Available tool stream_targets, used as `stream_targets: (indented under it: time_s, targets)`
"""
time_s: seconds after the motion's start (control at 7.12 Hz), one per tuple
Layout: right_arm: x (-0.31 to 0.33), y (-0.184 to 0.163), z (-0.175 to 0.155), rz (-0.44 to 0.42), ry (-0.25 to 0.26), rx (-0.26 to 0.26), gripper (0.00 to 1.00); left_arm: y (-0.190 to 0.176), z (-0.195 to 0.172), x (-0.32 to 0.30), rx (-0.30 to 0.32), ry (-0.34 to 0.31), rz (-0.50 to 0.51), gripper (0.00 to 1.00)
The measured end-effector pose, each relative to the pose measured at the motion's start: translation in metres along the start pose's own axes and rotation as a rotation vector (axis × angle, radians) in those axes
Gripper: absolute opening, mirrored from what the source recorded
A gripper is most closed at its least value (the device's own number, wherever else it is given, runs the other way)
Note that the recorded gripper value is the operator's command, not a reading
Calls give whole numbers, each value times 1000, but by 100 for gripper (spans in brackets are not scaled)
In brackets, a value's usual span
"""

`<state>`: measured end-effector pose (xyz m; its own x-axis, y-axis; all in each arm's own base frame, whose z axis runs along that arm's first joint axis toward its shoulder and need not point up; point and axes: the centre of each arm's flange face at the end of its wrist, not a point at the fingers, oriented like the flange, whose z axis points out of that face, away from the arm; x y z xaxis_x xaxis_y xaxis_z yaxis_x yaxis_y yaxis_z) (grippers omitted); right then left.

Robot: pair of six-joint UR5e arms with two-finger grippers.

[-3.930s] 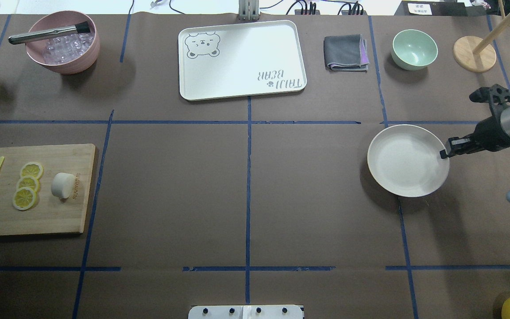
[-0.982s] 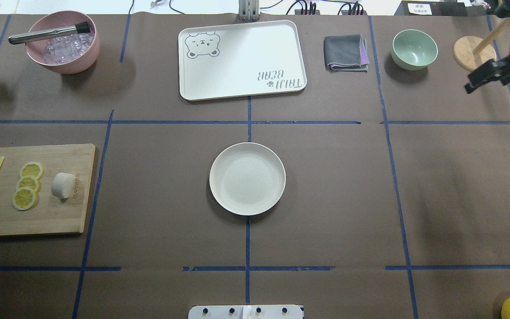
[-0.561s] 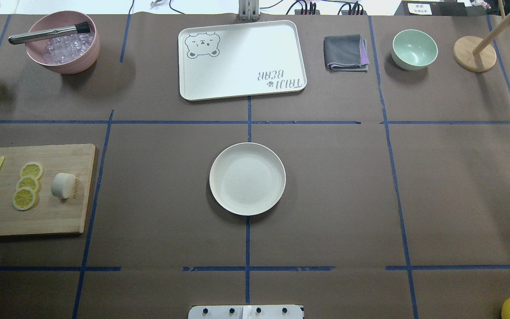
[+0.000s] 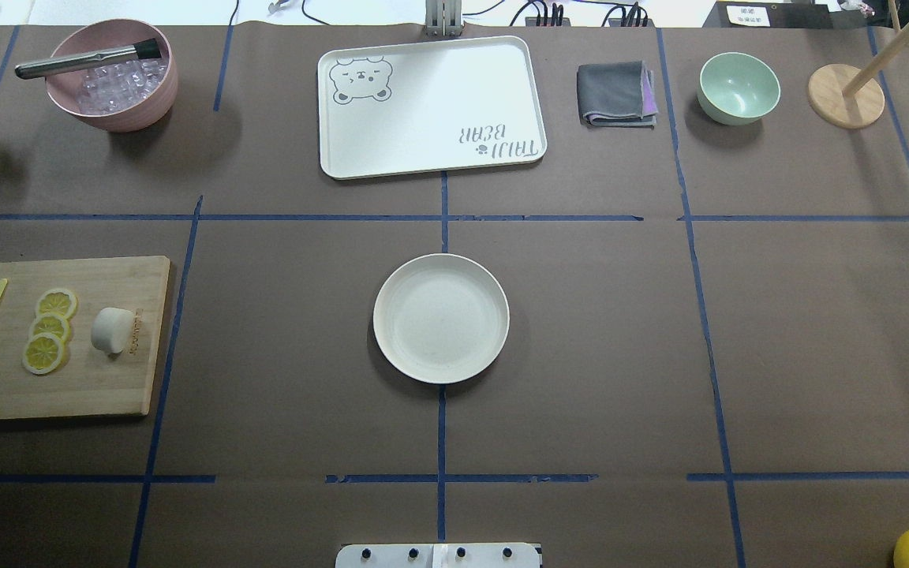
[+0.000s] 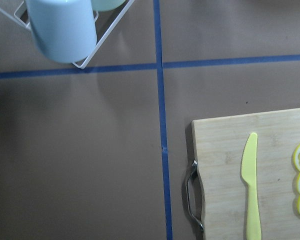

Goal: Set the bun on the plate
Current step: 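Move the left gripper over the white bun on the cutting board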

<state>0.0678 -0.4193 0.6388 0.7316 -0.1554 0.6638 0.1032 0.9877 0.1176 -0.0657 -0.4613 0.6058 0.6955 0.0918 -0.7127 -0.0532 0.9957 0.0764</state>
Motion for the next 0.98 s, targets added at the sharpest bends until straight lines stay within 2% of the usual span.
stream_targets:
  time_s: [0.42, 0.84, 0.98]
  targets:
    - [-2, -1, -3, -1, 0, 7, 100, -20, -16, 43, 82, 7, 106, 100]
    - [-3, -1, -4, 0, 0, 8, 100, -27, 20, 173, 36, 48, 61, 100]
    - [-2, -1, -4, 0, 0, 8, 100, -24, 38, 209, 42, 53, 36, 100]
